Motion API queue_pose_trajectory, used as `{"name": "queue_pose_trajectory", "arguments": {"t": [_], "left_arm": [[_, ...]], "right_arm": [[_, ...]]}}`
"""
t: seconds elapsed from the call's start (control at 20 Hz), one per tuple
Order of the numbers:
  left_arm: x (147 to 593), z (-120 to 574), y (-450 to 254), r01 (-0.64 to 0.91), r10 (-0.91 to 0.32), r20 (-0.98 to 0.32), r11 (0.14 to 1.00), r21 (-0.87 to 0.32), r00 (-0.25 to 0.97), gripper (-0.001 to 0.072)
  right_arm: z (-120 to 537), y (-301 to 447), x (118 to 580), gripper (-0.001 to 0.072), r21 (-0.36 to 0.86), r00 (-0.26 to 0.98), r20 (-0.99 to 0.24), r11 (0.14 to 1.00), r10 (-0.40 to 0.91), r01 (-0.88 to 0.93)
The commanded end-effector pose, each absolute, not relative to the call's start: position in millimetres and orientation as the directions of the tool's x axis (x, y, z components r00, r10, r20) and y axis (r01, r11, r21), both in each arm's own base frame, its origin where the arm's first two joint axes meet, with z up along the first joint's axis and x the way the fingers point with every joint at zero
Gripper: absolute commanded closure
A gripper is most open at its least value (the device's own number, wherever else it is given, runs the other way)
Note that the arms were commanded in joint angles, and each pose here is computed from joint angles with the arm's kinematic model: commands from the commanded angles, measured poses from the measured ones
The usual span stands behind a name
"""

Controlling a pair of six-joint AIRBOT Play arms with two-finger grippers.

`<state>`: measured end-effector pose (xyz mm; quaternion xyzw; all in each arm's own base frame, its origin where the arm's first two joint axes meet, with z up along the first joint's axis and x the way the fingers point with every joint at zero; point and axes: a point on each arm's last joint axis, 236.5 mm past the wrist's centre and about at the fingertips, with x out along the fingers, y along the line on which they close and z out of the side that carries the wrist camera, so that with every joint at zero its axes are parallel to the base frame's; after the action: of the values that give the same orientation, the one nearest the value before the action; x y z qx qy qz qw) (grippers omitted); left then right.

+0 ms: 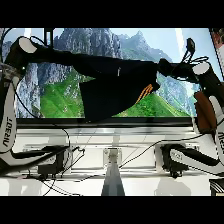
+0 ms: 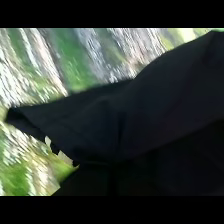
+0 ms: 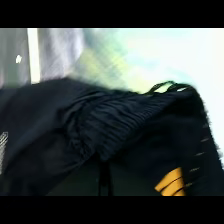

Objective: Fold the clothes and pants, and hang the long-sleeved shirts on hangers.

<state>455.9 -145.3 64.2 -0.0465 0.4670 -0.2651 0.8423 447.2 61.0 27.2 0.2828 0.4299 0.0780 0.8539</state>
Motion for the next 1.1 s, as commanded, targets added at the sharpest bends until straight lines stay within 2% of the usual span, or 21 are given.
{"name": "queue_pose_trajectory", "arguments": {"t": [0.0,0.1,0.2,0.3,0.4,0.55,0.6,0.7,0.75,0.8,0.9,0.95,1.05], "left_arm": [[403,58,-158,0.405,-0.524,-0.821,0.817,-0.41,0.227,0.0702],[363,54,-165,0.336,-0.53,-0.845,0.81,-0.481,0.069,0.0702],[320,53,-168,0.353,-0.516,-0.85,0.78,-0.517,-0.106,0.0702],[280,55,-168,0.358,-0.482,-0.832,0.752,-0.553,-0.273,0.0702],[255,46,-172,0.352,-0.456,-0.814,0.741,-0.572,-0.36,0.0702],[208,15,-183,0.331,-0.396,-0.766,0.731,-0.596,-0.505,0.0701],[194,3,-185,0.333,-0.38,-0.751,0.723,-0.605,-0.54,0.0701],[188,-25,-190,0.324,-0.385,-0.762,0.737,-0.593,-0.521,0.0688],[192,-36,-192,0.318,-0.392,-0.774,0.748,-0.583,-0.497,0.0686],[199,-43,-194,0.313,-0.4,-0.785,0.756,-0.574,-0.472,0.0604],[209,-48,-205,0.288,-0.445,-0.782,0.754,-0.59,-0.436,0.0149],[213,-45,-215,0.267,-0.486,-0.764,0.739,-0.618,-0.425,0.0064],[218,-41,-227,0.241,-0.534,-0.743,0.721,-0.65,-0.404,0.0063]], "right_arm": [[11,28,439,0.0684,0.502,0.559,-0.753,0.852,0.348,0.147],[-4,31,406,0.0684,0.457,0.424,-0.821,0.886,0.383,0.085],[-20,35,360,0.0684,0.414,0.228,-0.888,0.91,0.4,0.014],[-27,33,327,0.0684,0.393,0.09,-0.915,0.919,0.393,-0.022],[-30,27,315,0.0684,0.365,0.037,-0.929,0.93,0.367,-0.046],[-32,23,317,0.0683,0.347,0.048,-0.936,0.936,0.35,-0.054],[-32,22,320,0.0652,0.343,0.058,-0.936,0.937,0.347,-0.064],[-32,18,335,0.0033,0.318,0.125,-0.936,0.944,0.328,-0.093],[-31,15,346,0.0012,0.303,0.171,-0.934,0.949,0.314,-0.091],[-30,13,355,0.0012,0.294,0.21,-0.929,0.952,0.306,-0.086],[-29,7,373,0.0012,0.287,0.279,-0.917,0.957,0.284,-0.033],[-32,6,378,0.0012,0.293,0.29,-0.915,0.956,0.281,-0.004],[-49,8,376,0.0012,0.311,0.247,-0.922,0.95,0.297,0.019]]}}
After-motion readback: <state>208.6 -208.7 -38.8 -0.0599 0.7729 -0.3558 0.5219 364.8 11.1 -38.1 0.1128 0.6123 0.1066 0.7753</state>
